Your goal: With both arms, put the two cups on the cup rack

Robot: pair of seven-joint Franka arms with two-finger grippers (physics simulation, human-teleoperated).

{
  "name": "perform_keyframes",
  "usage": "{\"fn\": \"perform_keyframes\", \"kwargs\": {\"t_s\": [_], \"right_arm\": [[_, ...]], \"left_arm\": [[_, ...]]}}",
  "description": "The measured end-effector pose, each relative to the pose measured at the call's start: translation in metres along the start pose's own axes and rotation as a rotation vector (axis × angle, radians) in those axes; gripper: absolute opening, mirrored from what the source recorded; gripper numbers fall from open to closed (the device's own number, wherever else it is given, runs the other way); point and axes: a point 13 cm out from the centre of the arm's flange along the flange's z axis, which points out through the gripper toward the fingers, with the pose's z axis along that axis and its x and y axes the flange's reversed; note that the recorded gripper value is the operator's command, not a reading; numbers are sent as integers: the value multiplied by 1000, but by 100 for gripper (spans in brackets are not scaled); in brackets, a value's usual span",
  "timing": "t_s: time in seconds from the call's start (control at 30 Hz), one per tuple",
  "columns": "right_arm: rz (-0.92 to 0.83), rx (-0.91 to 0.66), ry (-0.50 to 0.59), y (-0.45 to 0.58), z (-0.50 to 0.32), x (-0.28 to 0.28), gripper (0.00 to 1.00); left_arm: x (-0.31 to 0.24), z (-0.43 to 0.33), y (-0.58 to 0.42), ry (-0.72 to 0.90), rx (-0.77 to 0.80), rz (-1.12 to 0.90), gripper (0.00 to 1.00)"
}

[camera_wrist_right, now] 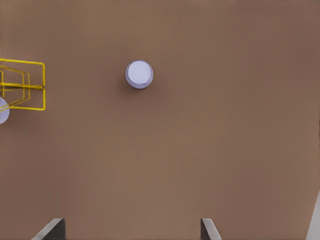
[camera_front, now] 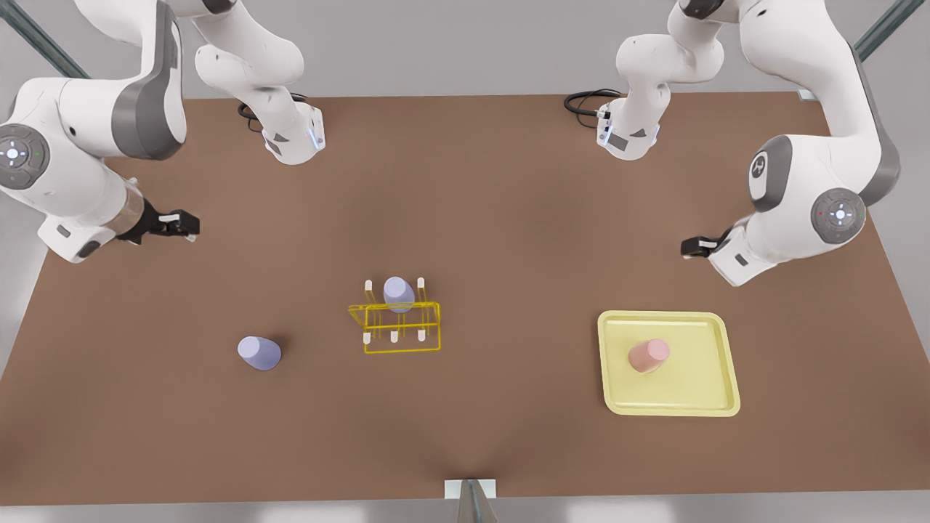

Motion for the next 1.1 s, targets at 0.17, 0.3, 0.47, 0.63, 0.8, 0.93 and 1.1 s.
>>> {"fn": "perform_keyframes", "kwargs": {"t_s": [0.17, 0.3, 0.47, 0.63, 0.8, 0.93, 1.1], "right_arm": [[-85, 21, 53, 40, 72, -59, 100], [-148, 26, 92, 76, 167, -90, 100], [-113, -10, 19, 67, 231, -109, 100], [-17, -102, -71, 55, 283, -121, 100], [43, -136, -143, 45, 305, -137, 100], [60, -144, -154, 46, 326, -146, 100], [90, -148, -158, 32, 339, -148, 100]], "left_arm": [[-33, 21, 15, -43, 1, -18, 100], [-89, 113, 34, -23, 5, -38, 100], [-137, 174, 12, -108, -11, 5, 100], [-160, 215, 1, -165, -19, 26, 100], [-173, 253, 1, -191, -23, 31, 100], [-179, 274, 2, -201, -25, 31, 100], [-182, 284, 2, -208, -25, 33, 100]]}}
